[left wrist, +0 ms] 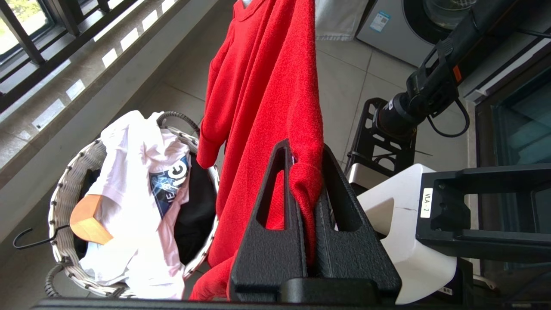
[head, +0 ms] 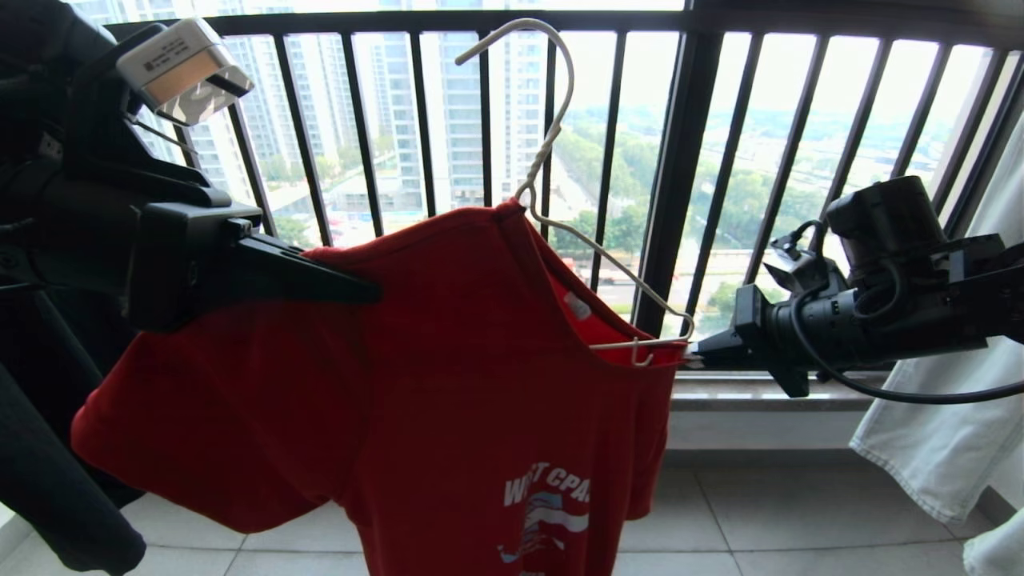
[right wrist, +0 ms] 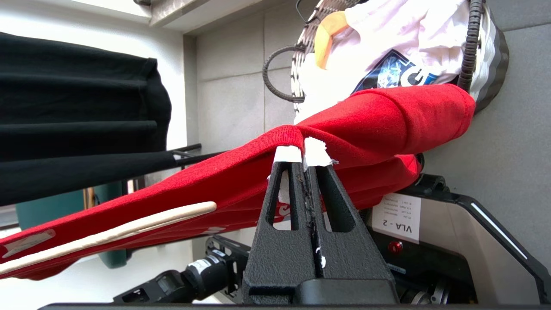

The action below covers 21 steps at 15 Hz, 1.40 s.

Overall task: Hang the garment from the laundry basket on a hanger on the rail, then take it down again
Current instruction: Hang the clothes on the clothes rack

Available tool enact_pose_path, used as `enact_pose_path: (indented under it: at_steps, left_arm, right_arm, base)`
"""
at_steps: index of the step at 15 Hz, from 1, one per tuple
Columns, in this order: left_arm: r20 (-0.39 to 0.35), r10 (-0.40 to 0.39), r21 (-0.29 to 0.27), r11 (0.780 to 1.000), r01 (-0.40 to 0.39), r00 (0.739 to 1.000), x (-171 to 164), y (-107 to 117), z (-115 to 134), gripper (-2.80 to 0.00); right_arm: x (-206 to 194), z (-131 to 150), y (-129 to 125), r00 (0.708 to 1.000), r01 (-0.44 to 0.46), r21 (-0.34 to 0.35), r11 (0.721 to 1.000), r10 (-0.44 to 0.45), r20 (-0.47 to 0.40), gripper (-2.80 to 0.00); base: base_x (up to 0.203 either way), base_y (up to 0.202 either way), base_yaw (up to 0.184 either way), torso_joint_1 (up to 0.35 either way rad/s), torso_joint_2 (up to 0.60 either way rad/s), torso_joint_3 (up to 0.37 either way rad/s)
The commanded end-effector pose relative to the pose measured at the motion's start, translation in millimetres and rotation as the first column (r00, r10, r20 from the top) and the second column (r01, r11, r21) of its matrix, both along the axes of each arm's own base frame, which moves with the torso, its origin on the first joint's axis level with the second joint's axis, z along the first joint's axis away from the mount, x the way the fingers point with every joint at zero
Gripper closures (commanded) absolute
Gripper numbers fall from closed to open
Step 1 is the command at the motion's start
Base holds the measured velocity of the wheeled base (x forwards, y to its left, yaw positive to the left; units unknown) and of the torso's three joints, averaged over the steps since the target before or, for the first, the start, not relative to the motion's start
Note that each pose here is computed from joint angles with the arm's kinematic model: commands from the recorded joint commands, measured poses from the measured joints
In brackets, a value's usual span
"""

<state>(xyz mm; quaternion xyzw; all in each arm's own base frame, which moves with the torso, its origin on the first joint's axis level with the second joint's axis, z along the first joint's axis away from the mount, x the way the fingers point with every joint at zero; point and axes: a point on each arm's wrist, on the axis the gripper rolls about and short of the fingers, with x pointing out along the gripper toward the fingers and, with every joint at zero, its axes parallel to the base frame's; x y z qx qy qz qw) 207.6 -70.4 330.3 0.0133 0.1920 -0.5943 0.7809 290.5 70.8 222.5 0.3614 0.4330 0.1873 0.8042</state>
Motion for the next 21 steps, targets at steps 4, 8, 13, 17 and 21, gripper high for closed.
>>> enact_pose_path:
  at_steps: [4,8,13,17,21]
  left_arm:
    - [-0.015,-0.014,0.002,1.000,0.014,1.000,2,-3,-3,0.00]
    - [-0.019,-0.017,0.003,1.000,0.017,1.000,4,-4,-4,0.00]
    - [-0.034,-0.037,0.009,0.999,0.037,0.999,8,-10,-9,0.00]
    - [-0.055,-0.035,0.015,0.999,0.036,0.998,21,-13,-15,0.00]
    - [-0.033,-0.030,0.007,1.000,0.030,0.999,26,-15,-17,0.00]
  right_arm:
    - [-5,24,-6,0.999,0.006,-0.015,1.000,-0.006,-0.052,0.00]
    - [-7,34,-12,0.996,0.021,-0.024,0.999,-0.023,-0.081,0.00]
    - [-7,51,-16,0.998,0.032,-0.016,0.999,-0.033,-0.050,0.00]
    - [-9,74,-15,1.000,0.012,0.009,1.000,-0.012,-0.004,0.00]
    - [-5,63,-8,0.998,-0.011,0.002,1.000,0.011,-0.060,0.00]
  base:
    - [0.000,0.000,0.000,0.000,0.00,0.000]
    - [0.000,0.000,0.000,0.000,0.00,0.000]
    - [0.000,0.000,0.000,0.000,0.00,0.000]
    - [0.000,0.000,0.000,0.000,0.00,0.000]
    - [0.000,0.000,0.000,0.000,0.00,0.000]
